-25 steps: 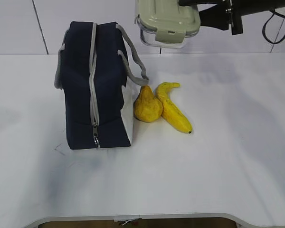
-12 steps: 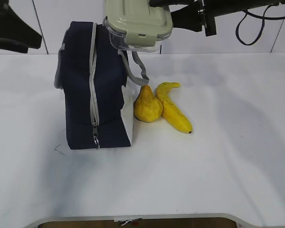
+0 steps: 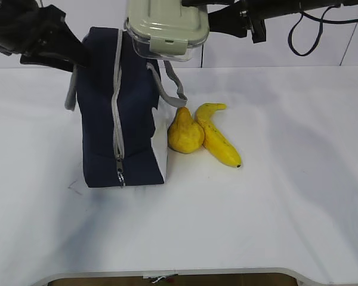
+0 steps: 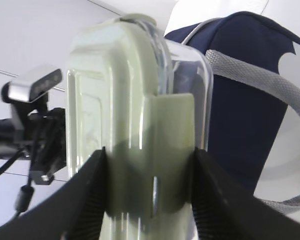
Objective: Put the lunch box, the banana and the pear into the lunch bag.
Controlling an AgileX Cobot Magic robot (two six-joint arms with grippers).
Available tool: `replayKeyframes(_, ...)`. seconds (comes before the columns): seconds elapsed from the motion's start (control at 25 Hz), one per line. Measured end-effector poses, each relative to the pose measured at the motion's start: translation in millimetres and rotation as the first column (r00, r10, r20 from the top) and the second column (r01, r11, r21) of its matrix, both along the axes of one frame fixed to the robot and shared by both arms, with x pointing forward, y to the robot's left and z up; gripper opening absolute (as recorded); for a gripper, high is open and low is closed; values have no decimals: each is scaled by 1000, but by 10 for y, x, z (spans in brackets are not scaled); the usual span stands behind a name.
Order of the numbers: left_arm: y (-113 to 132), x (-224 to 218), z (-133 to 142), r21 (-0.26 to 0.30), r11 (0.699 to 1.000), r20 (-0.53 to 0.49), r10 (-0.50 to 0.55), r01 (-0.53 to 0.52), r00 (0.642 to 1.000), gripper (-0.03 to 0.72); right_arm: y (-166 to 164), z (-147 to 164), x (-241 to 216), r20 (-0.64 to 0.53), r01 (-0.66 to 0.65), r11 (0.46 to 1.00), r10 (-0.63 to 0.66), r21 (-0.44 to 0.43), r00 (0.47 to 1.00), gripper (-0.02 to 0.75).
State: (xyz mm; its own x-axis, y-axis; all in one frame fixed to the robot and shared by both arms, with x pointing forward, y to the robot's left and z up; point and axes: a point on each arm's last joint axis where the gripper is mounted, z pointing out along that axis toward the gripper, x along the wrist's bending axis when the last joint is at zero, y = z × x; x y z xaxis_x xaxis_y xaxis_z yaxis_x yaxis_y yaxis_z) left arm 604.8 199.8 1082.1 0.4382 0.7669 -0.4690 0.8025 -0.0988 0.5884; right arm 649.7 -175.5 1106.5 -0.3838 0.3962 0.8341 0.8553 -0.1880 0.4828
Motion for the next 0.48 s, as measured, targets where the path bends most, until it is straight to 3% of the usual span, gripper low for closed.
replayKeyframes(0.24, -35, 91, -180, -26, 1000, -65, -7, 5, 998, 288, 11, 10, 8, -2, 7, 1000, -7, 20, 1000, 375)
replayKeyframes(0.48, -44, 89, -176, -29, 999, -68, -18, 16, 997, 35, 13, 50, 25, -6, 29, 997, -28, 69, 1000, 375)
